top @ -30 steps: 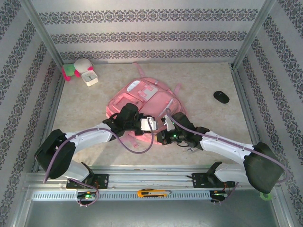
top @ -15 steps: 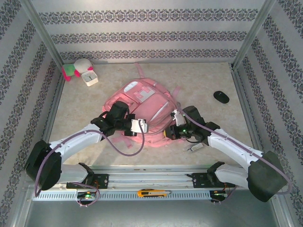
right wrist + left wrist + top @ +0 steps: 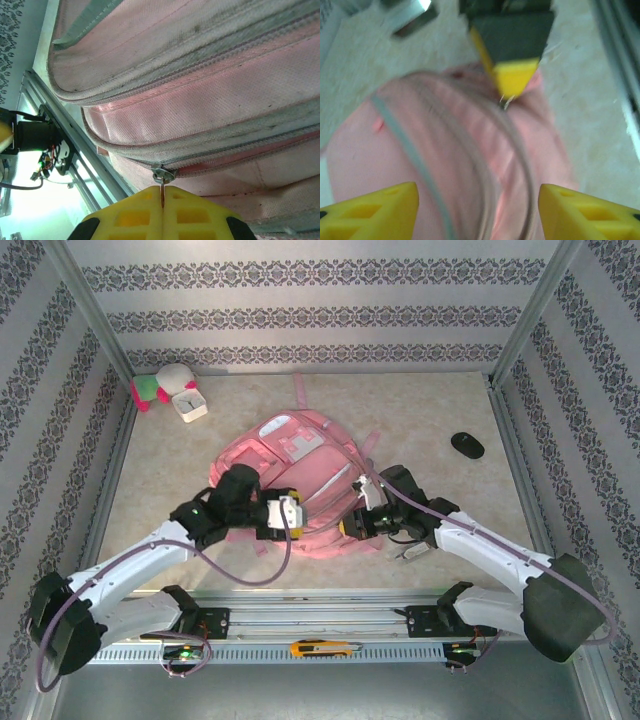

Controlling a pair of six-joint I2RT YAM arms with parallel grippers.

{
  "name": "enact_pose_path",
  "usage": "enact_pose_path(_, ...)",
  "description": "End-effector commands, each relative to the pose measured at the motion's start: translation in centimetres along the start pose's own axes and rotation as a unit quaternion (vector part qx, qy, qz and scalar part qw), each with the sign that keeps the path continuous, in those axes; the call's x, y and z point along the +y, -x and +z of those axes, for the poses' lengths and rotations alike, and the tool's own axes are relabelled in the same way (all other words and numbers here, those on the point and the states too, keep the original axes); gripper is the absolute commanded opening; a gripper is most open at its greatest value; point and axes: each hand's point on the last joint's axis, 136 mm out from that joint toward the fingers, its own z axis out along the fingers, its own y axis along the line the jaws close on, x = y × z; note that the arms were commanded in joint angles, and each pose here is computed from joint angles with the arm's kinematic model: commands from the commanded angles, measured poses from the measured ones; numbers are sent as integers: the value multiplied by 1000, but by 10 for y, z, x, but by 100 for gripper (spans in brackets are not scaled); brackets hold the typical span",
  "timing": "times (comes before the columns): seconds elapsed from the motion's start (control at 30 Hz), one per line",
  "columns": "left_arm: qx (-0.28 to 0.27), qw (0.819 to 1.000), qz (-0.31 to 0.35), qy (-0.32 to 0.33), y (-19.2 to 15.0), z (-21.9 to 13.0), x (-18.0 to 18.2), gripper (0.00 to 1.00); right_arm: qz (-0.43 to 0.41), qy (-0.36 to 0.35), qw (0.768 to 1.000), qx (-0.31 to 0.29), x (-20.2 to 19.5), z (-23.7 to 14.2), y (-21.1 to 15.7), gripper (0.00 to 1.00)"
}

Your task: Pack books, pencil case, and school supplies into a backpack

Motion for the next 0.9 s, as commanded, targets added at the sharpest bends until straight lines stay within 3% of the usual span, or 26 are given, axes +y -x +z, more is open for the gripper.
enact_pose_path(0.0,13,995,-43,87,4,20,22,67,-3,9,1000,11,8,2,-2,0)
enact_pose_path(0.2,56,994,-50,80,-8,59,19,72,5,-4,1000,7,4,4,1,0)
enact_pose_path(0.33,114,982,-44,145,-38,65,36,71,7,-8,1000,3,2,5,2,0)
enact_pose_path(0.37,129,978,-41,161,-44,64,40,66,7,-11,1000,3,0,5,2,0)
enact_pose_path(0.43,133,975,-43,173,-45,59,44,44,7,-21,1000,0,-4,6,2,0)
enact_pose_path(0.5,91,982,-57,156,-30,53,37,16,1,-42,999,-10,-10,6,4,0)
enact_pose_path(0.57,45,985,-72,147,-15,45,31,3,-5,-61,998,-20,-16,7,6,0)
enact_pose_path(0.83,33,985,-98,137,-11,31,24,0,-37,-88,995,-36,-18,10,8,0)
enact_pose_path(0.87,28,985,-99,138,-8,31,26,0,-43,-89,995,-34,-17,12,6,8)
